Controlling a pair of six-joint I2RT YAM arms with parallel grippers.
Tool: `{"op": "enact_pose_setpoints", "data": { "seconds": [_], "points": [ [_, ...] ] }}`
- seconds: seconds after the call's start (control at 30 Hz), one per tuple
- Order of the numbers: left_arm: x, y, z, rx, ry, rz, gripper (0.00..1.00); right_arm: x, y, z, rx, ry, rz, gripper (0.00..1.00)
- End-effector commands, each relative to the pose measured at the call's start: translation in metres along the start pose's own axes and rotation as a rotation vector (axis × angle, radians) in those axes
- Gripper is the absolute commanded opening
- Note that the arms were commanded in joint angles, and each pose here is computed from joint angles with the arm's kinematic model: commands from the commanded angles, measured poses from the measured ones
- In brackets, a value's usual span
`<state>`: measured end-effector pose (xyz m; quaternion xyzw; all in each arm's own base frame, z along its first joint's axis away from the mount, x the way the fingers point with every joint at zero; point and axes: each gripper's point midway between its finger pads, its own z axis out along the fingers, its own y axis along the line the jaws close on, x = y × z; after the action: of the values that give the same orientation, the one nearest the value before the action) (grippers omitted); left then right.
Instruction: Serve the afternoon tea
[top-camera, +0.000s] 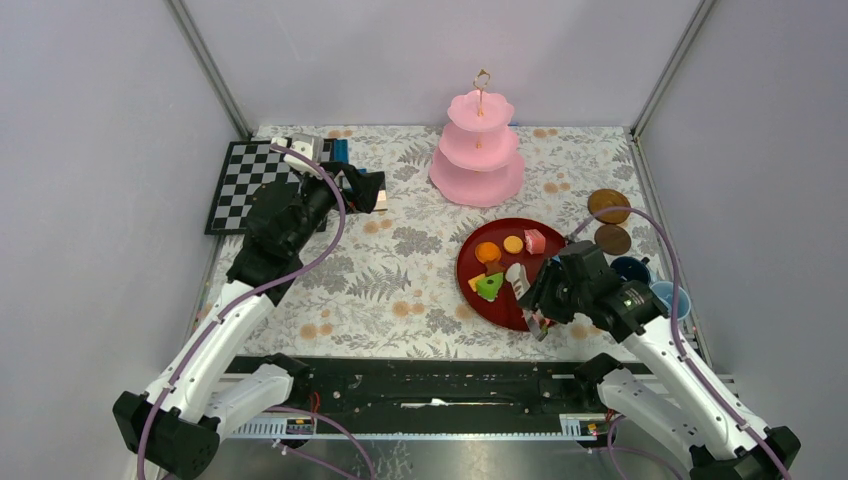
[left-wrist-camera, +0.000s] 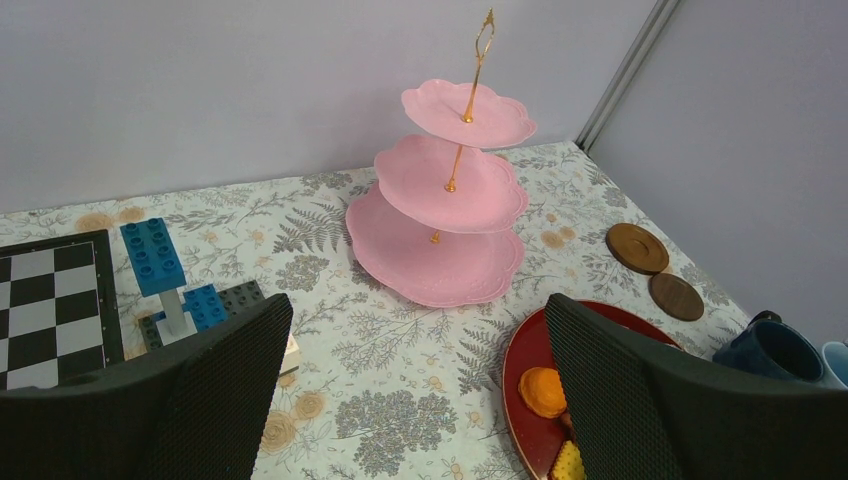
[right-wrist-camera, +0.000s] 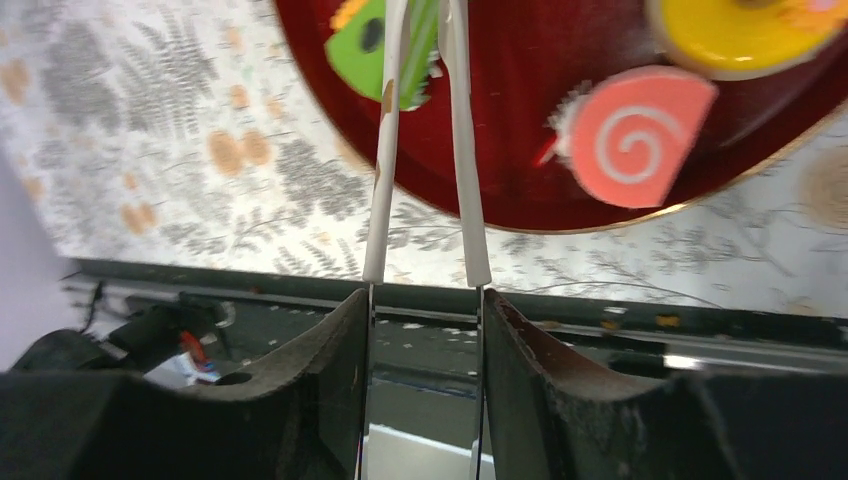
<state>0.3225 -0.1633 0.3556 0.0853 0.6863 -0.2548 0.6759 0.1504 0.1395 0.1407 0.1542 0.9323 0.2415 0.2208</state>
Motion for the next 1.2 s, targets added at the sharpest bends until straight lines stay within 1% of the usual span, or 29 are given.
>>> {"op": "enact_pose_setpoints", "data": {
  "seconds": [0.0, 0.13, 0.23, 0.4, 0.5, 0.67, 0.83, 0.97, 1.17],
  "points": [
    [-0.029, -0.009, 0.0, 0.024, -0.074, 0.011, 0.99, -0.025, -0.028, -0.005, 0.17, -0.109, -0.084, 0.32],
    [-0.026, -0.009, 0.002, 0.027, -0.065, 0.008, 0.99, -0.061, -0.042, -0.004, 0.322, -0.23, -0.144, 0.37],
    [-0.026, -0.011, 0.002, 0.032, -0.064, 0.007, 0.99, -0.076, -0.033, 0.007, 0.313, -0.249, -0.158, 0.38],
    [-0.031, -0.012, -0.002, 0.032, -0.08, 0.01, 0.99, -0.106, -0.033, 0.01, 0.409, -0.286, -0.223, 0.38],
    [-0.033, -0.012, -0.004, 0.029, -0.086, 0.012, 0.99, -0.119, -0.036, 0.011, 0.427, -0.305, -0.235, 0.39],
    [-0.033, -0.012, -0.004, 0.033, -0.085, 0.011, 0.99, -0.124, -0.046, 0.019, 0.399, -0.28, -0.208, 0.41],
    [-0.033, -0.014, -0.004, 0.041, -0.086, 0.006, 0.99, -0.122, -0.043, 0.027, 0.347, -0.26, -0.224, 0.48],
    [-0.033, -0.014, -0.003, 0.043, -0.084, 0.005, 0.99, -0.119, -0.047, 0.031, 0.348, -0.242, -0.23, 0.53],
    [-0.032, -0.014, -0.003, 0.044, -0.081, 0.004, 0.99, -0.116, -0.05, 0.035, 0.347, -0.223, -0.232, 0.57]
  ]
}}
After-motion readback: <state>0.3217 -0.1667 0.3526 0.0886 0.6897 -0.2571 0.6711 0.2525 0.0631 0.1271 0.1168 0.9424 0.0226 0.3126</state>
